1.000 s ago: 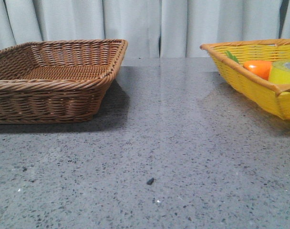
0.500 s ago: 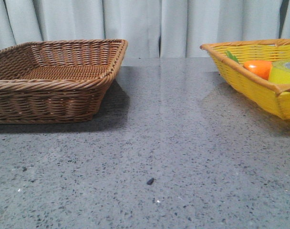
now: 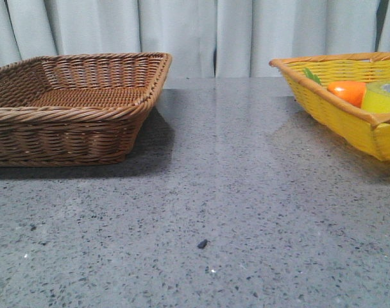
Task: Transfer tape with both arms
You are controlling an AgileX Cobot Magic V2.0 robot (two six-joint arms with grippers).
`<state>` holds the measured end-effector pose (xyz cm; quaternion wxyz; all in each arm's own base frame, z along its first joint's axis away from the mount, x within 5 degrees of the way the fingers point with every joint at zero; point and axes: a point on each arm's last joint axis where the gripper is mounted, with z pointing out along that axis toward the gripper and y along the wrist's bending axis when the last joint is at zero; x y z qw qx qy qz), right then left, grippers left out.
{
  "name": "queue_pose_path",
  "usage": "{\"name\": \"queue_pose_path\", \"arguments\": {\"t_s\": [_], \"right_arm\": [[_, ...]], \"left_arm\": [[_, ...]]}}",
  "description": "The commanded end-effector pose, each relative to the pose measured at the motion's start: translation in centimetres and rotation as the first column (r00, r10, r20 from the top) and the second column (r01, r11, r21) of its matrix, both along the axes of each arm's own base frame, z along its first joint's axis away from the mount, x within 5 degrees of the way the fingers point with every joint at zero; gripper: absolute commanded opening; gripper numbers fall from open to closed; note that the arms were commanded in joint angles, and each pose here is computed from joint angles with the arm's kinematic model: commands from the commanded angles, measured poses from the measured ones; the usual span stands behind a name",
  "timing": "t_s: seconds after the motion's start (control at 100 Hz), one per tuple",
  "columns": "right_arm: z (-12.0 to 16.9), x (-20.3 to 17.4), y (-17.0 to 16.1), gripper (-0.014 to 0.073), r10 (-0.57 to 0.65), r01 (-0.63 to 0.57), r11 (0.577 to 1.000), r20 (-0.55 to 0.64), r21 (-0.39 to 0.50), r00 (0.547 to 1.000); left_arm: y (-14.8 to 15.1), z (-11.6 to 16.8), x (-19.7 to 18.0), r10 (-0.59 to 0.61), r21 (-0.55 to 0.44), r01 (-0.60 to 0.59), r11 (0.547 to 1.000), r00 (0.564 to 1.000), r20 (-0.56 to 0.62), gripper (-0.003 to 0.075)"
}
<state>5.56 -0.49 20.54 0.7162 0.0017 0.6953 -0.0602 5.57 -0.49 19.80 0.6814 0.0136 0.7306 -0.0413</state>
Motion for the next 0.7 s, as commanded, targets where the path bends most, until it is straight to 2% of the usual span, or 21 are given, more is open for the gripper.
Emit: {"name": "queue_pose_path", "arguments": {"t_s": [0.0,0.14,0.43,0.69], "right_arm": [[0.3,-0.1,0.0,-0.0074,-0.006,0.007,1.000,0.073,-0.010,0.997],[1.5,-0.4,0.0,-0.0074,-0.008,0.008,1.000,0.033,-0.003,0.999],[6.1,-0.4,0.2,-0.0074,0.012,-0.009,0.997,-0.043,0.081,0.999],[9.7,2.2,0.1,-0.0074,0.035,-0.004,0.993,-0.263,0.117,0.964]], "left_arm": [[0.1,0.8,-0.2,0.011,-0.057,-0.005,0.998,0.994,0.108,-0.0021],[0.0,1.4,-0.2,0.009,-0.173,0.010,0.985,0.994,0.107,-0.0021],[-0.1,5.1,0.3,0.006,-0.172,0.013,0.985,0.994,0.107,-0.0021],[-0.2,8.9,1.7,0.003,-0.125,0.008,0.992,0.996,0.089,-0.0021]]}}
